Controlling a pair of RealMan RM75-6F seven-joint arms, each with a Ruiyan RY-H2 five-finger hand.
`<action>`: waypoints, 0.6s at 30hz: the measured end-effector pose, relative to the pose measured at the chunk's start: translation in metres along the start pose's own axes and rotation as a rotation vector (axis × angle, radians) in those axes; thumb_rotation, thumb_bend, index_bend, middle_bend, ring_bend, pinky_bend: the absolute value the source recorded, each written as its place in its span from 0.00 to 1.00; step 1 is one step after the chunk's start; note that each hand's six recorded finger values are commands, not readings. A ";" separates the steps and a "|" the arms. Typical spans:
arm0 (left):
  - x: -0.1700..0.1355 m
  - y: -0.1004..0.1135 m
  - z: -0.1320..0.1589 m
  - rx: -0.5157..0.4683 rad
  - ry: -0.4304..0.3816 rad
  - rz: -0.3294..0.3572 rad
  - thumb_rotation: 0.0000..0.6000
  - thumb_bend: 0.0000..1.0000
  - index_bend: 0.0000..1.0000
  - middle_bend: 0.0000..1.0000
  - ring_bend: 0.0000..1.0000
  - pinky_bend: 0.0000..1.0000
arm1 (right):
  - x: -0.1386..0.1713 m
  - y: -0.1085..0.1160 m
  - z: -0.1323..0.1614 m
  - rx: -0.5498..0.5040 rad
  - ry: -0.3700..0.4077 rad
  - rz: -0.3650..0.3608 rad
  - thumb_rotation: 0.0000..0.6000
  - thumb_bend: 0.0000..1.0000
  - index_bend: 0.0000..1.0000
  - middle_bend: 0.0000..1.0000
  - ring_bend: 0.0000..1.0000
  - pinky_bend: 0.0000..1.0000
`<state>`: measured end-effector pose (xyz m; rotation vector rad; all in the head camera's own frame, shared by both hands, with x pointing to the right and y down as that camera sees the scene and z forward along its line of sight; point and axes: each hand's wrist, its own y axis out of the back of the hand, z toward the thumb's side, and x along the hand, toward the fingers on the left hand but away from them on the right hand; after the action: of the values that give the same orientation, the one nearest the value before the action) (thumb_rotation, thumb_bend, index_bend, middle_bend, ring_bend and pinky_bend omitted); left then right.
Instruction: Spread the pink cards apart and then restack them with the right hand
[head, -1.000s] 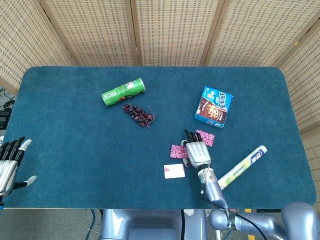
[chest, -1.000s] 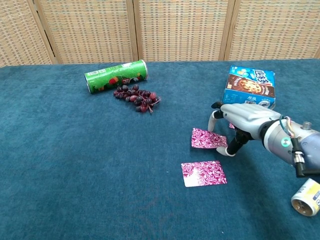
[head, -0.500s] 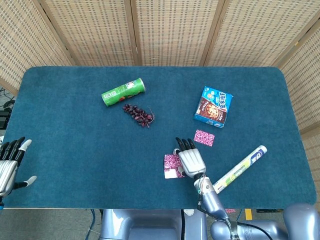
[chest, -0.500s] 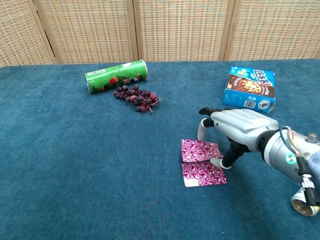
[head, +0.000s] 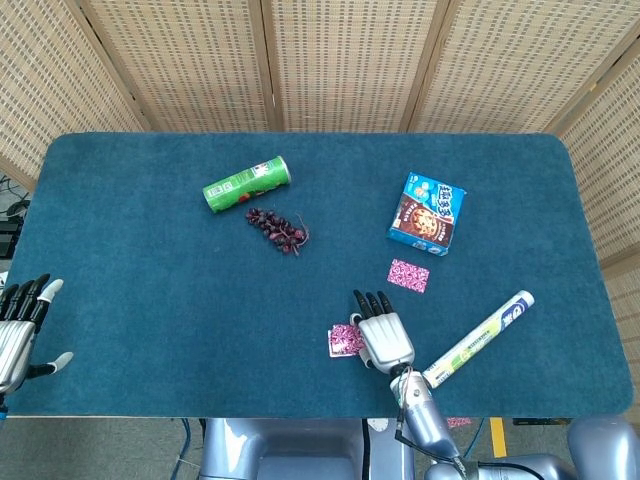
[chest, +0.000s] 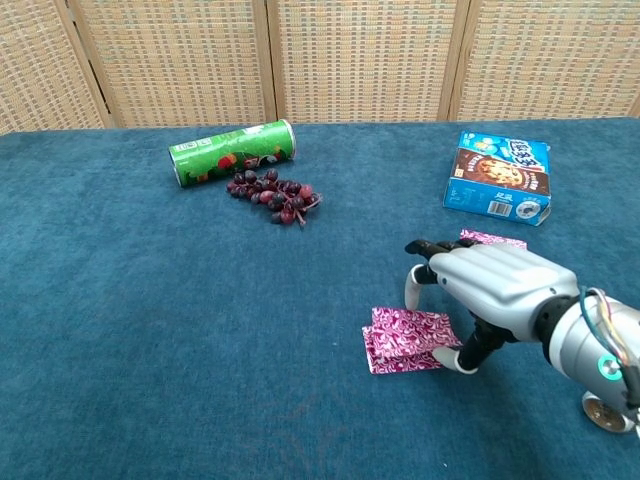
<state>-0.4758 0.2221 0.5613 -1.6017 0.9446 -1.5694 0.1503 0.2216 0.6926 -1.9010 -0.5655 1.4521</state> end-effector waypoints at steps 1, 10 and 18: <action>0.000 0.000 0.000 0.000 0.000 0.000 1.00 0.05 0.00 0.00 0.00 0.00 | 0.001 -0.001 0.000 0.003 0.001 0.003 1.00 0.37 0.55 0.00 0.00 0.00; 0.000 0.000 0.000 -0.001 0.000 -0.001 1.00 0.05 0.00 0.00 0.00 0.00 | -0.001 -0.003 -0.004 0.020 -0.014 -0.002 1.00 0.37 0.55 0.00 0.00 0.00; 0.000 0.000 0.000 -0.001 0.000 0.000 1.00 0.05 0.00 0.00 0.00 0.00 | 0.001 -0.007 -0.007 0.003 -0.021 0.020 1.00 0.37 0.55 0.00 0.00 0.00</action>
<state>-0.4756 0.2219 0.5613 -1.6027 0.9452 -1.5687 0.1574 0.2251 0.6983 -1.8954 -0.5556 1.4865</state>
